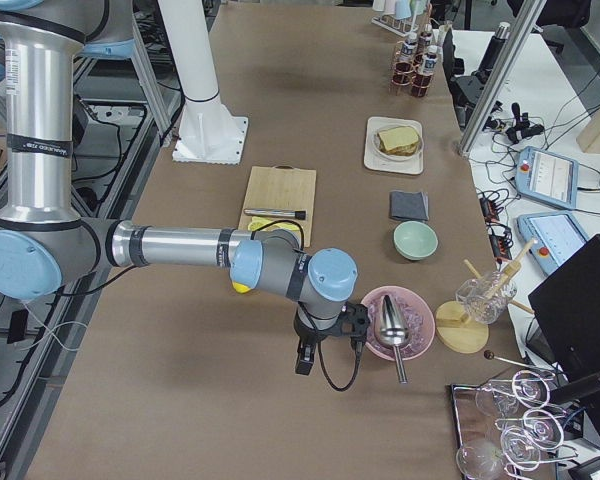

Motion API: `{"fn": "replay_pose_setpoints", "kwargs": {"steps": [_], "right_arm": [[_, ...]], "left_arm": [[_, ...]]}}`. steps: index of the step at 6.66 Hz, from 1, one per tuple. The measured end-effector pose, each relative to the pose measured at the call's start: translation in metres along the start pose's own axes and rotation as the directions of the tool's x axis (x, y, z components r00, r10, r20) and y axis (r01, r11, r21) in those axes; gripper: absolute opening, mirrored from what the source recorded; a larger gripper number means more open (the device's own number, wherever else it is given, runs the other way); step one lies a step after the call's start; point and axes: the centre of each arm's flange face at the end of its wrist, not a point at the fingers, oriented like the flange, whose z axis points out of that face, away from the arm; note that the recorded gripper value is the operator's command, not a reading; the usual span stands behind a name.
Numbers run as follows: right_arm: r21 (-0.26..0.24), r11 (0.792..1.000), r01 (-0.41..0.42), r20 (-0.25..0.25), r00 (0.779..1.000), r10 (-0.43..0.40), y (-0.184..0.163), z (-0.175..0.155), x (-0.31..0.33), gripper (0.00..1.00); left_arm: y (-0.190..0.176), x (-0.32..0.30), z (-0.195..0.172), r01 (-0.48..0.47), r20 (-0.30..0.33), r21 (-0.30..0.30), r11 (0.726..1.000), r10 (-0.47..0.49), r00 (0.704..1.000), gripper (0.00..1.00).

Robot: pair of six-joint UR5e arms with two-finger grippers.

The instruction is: Make sandwich and place on tray

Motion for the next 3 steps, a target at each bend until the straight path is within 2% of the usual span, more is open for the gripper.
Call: {"fn": "replay_pose_setpoints", "kwargs": {"steps": [3], "right_arm": [[0.008,1.000,0.008,0.000,1.000,-0.008,-0.0005,-0.0019,-0.0017,1.00]], "left_arm": [[0.0013,0.0006,-0.0008,0.000,0.000,0.002,1.000,0.000,1.000,0.98]]}}
